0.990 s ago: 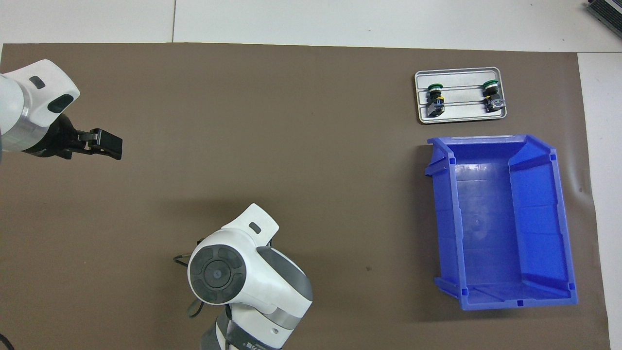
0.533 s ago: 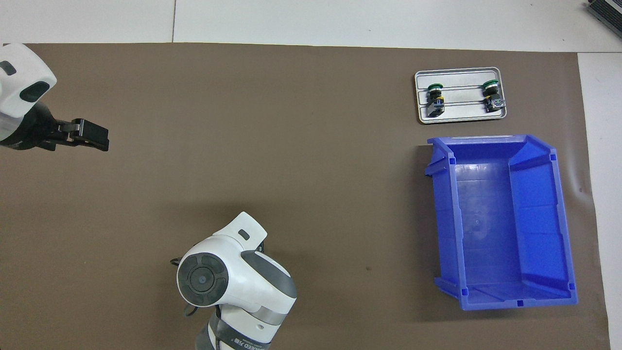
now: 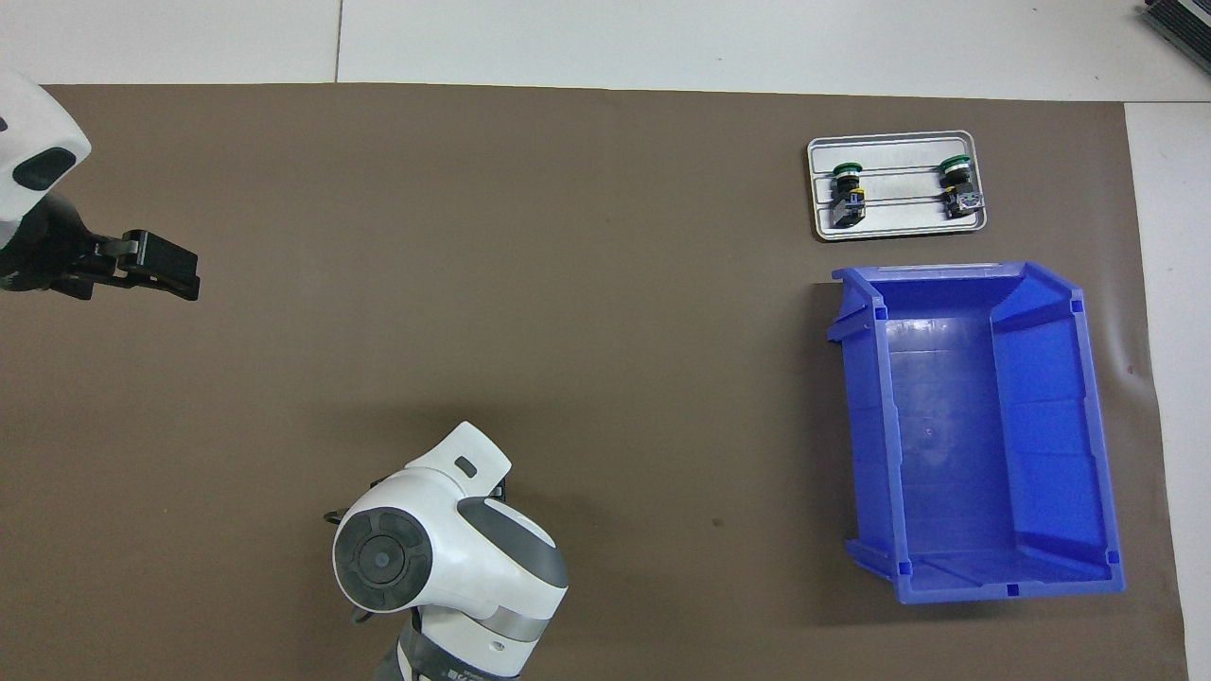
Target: Place and press button with both arms
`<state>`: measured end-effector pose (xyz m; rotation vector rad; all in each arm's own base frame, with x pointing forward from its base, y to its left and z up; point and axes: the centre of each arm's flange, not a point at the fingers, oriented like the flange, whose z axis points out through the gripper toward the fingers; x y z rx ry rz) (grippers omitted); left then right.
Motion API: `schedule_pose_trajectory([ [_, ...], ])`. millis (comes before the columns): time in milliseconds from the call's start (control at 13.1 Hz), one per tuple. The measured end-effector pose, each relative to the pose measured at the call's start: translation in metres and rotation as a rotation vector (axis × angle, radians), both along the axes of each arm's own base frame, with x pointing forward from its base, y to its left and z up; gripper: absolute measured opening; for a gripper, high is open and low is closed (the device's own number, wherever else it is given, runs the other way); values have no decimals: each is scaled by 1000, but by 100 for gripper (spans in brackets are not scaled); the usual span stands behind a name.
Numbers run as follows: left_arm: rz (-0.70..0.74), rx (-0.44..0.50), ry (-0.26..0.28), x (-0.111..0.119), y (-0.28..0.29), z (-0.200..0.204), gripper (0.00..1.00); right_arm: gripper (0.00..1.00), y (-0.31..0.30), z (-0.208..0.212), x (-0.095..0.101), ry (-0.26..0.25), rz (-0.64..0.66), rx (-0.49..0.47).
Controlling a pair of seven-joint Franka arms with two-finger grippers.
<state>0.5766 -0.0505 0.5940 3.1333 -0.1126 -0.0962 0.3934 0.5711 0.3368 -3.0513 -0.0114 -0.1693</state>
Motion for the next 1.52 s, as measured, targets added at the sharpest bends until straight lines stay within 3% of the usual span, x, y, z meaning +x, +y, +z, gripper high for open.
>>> schedule_pose_trajectory([
  [152, 0, 0, 3, -2, 0, 0, 100, 66, 2, 0, -2, -5, 3, -2],
  [305, 0, -1, -1, -4, 1, 2, 100, 43, 1, 0, 0, -20, 11, -12],
  [381, 0, -1, -2, -5, 1, 3, 100, 41, 0, 0, 1, -27, 15, -17],
  [686, 0, -1, -1, -5, 1, 3, 100, 41, -4, 12, 14, -54, 0, -5],
  [1067, 0, -1, -2, -6, 1, 3, 100, 41, -60, 108, 60, -107, -61, 22],
  [1219, 0, -1, -2, -6, 1, 4, 100, 41, -100, 136, 75, -108, -16, -12],
  [1524, 0, -1, -1, -6, 1, 3, 100, 41, -178, 123, 103, -56, 158, -102],
])
